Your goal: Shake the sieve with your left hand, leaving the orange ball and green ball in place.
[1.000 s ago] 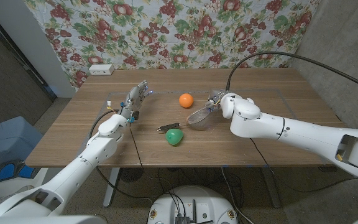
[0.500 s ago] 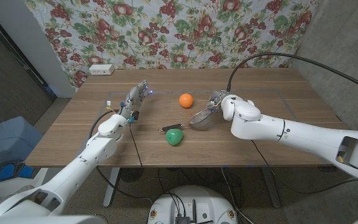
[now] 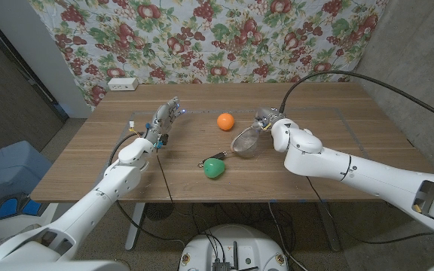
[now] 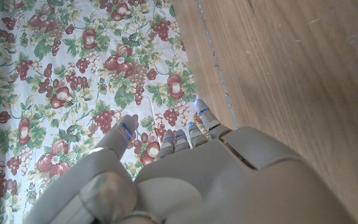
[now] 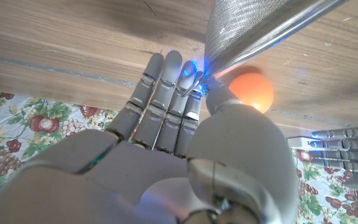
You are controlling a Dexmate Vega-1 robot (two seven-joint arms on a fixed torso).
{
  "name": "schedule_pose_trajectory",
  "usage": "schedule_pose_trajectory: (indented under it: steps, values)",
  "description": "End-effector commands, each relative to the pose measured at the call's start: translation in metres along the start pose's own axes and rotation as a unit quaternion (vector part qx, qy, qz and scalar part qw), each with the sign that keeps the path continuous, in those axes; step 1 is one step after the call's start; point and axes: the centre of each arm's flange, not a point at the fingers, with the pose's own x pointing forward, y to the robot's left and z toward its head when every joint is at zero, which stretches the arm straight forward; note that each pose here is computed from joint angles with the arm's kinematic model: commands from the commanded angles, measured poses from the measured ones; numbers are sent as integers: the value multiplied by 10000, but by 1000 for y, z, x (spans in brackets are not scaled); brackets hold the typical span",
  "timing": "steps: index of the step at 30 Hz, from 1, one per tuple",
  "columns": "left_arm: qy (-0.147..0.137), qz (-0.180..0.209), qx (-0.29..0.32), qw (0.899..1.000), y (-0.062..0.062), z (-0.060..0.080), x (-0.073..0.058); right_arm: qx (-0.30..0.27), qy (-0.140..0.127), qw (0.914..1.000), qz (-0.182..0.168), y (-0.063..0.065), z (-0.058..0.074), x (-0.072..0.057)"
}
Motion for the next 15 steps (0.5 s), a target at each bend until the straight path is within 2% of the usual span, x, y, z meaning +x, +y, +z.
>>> schedule_pose_trajectory:
  steps: [1, 15]
  values:
    - [137, -177, 129, 9997, 2, 1, 0, 599, -9, 9967, -549, 1, -10, -6]
    - [415, -632, 481, 9960, 5, 6, 4, 1082, 31, 9890, -1012, 0, -14, -8]
